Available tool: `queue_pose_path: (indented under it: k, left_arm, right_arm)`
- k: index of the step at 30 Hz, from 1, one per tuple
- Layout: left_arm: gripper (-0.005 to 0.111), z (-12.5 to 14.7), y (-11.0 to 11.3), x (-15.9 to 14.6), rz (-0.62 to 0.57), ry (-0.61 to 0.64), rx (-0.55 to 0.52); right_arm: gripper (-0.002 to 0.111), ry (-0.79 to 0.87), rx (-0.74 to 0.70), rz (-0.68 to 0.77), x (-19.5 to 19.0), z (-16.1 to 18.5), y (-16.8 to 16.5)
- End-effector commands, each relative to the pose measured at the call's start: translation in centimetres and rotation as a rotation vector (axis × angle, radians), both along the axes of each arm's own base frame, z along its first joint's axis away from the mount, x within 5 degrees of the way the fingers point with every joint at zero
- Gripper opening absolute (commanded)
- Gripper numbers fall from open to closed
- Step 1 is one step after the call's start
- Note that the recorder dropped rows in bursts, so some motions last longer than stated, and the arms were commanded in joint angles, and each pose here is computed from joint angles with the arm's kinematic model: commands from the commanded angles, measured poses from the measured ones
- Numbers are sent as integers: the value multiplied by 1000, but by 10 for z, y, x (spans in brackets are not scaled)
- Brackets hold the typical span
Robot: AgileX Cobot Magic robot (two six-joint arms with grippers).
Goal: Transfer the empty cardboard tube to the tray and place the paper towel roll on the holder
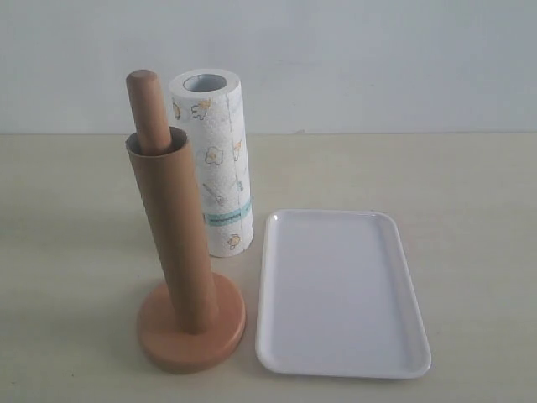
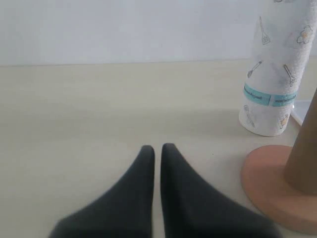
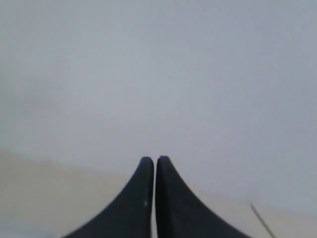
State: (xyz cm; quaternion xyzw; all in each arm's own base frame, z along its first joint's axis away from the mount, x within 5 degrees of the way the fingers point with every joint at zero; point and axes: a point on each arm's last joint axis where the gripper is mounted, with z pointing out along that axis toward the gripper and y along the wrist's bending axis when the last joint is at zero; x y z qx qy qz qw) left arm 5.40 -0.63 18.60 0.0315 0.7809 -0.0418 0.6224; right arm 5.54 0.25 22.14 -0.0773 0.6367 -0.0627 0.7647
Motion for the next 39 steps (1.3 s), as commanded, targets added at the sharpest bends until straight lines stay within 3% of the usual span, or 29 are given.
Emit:
queue_pose_path:
  k: [1, 7, 10, 15, 19, 24, 28, 32, 39]
  left_arm:
    - [4, -1, 0, 0, 5, 0, -10]
    - [4, -1, 0, 0, 5, 0, -10]
    - [4, -1, 0, 0, 5, 0, -10]
    - [4, -1, 0, 0, 5, 0, -10]
    - [4, -1, 0, 0, 5, 0, -10]
    - [4, -1, 0, 0, 5, 0, -10]
    - [4, -1, 0, 0, 5, 0, -10]
    - [4, -1, 0, 0, 5, 0, -10]
    - [4, -1, 0, 0, 5, 0, -10]
  right_arm:
    - [1, -347, 113, 72, -13, 39, 3]
    - [1, -102, 135, 39, 7, 103, 1]
    - [1, 63, 156, 44, 45, 114, 3]
    - [1, 300, 110, 219, 87, 90, 34]
    - [1, 462, -157, 529, 97, 57, 96]
    - [1, 523, -288, 805, 78, 33, 150]
    - [1, 441, -273, 953, 64, 34, 174]
    - [1, 379, -218, 1021, 57, 41, 181]
    - [1, 415, -229, 1004, 57, 38, 180]
